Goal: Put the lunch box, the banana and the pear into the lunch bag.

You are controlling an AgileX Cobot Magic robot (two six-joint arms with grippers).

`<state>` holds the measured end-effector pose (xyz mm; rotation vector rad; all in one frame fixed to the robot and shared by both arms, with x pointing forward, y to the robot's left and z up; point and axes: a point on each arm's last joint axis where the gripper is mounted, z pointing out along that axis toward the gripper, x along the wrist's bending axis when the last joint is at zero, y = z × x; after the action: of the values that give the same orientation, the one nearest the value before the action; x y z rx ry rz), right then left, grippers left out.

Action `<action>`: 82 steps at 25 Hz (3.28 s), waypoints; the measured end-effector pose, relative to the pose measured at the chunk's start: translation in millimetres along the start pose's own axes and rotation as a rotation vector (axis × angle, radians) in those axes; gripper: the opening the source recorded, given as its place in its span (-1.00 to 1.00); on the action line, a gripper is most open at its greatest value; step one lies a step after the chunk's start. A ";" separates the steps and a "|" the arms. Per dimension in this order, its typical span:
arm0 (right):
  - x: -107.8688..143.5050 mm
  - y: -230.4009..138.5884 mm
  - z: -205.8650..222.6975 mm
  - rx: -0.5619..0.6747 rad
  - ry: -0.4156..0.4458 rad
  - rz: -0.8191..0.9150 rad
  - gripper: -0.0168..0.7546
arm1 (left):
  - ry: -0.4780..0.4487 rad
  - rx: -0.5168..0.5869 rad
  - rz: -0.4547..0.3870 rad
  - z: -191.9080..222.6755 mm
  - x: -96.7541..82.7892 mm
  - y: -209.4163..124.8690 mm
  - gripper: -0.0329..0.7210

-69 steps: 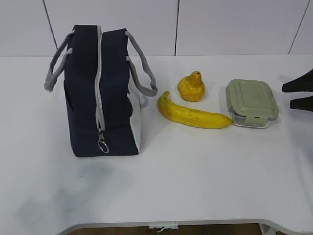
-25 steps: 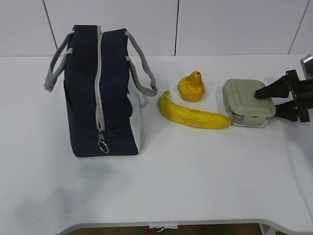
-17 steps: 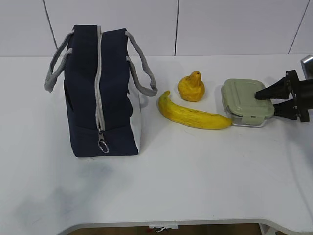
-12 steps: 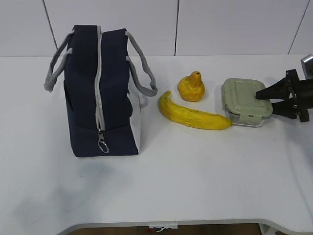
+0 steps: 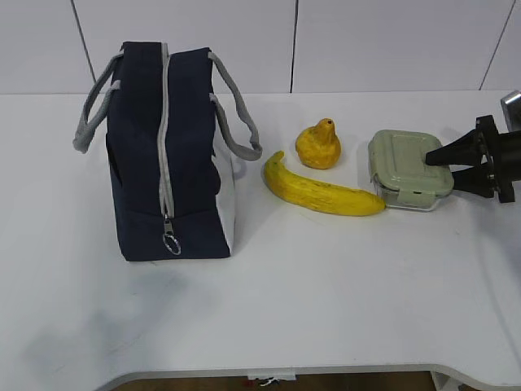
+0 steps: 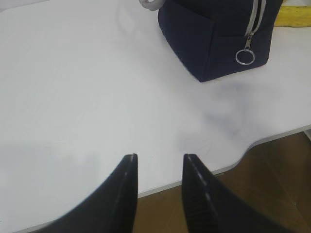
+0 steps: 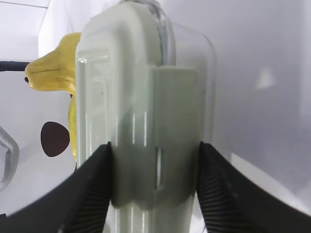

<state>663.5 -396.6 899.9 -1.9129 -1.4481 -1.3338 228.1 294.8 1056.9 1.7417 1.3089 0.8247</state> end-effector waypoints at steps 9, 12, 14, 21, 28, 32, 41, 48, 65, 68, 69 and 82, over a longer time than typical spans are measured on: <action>0.1 0.1 0.0 -0.001 0.001 0.005 0.13 | 0.004 0.001 0.002 0.0 0.4 0.0 -0.28; 0.0 0.0 0.0 0.000 0.000 0.012 0.11 | 0.014 0.002 0.007 0.0 1.3 -0.2 -0.28; -0.1 -0.1 0.0 0.001 -0.001 0.017 0.09 | 0.021 0.003 0.011 -0.1 1.9 -0.2 -0.28; 4.1 -0.9 -2.5 0.019 -0.025 0.030 0.08 | 0.039 0.005 0.020 -0.1 3.6 -0.4 -0.28; 25.7 -1.2 -18.7 0.044 -0.104 0.021 0.08 | 0.031 0.006 0.015 0.4 2.9 0.1 -0.28; 45.3 0.8 -30.3 0.021 -0.120 0.009 0.08 | 0.007 0.034 0.002 4.7 1.6 2.9 -0.28; 99.3 0.0 -59.7 -0.047 -0.126 -0.046 0.08 | -0.093 0.173 -0.063 20.8 -1.6 41.8 -0.29; 153.0 -3.0 -82.6 -0.149 -0.030 -0.116 0.08 | -0.254 0.206 -0.190 41.9 -9.5 100.0 -0.31; 248.0 -40.0 -11.6 -0.026 0.256 -0.231 0.07 | -0.349 0.373 -0.424 192.0 1.9 195.4 0.20; 264.6 -51.0 4.8 0.008 0.318 -0.259 0.07 | -0.377 0.401 -0.448 227.2 3.0 202.4 0.24; 269.5 -54.9 10.5 0.017 0.329 -0.268 0.07 | -0.385 0.410 -0.452 238.8 3.3 203.0 0.25; 296.9 -76.8 51.7 -0.006 0.316 -0.290 0.07 | -0.436 0.493 -0.515 326.6 5.1 195.1 0.26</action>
<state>621.2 -173.4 1112.3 -1.4489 -1.5946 -1.6811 596.7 201.9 1072.8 1.6852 1.6238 -0.1793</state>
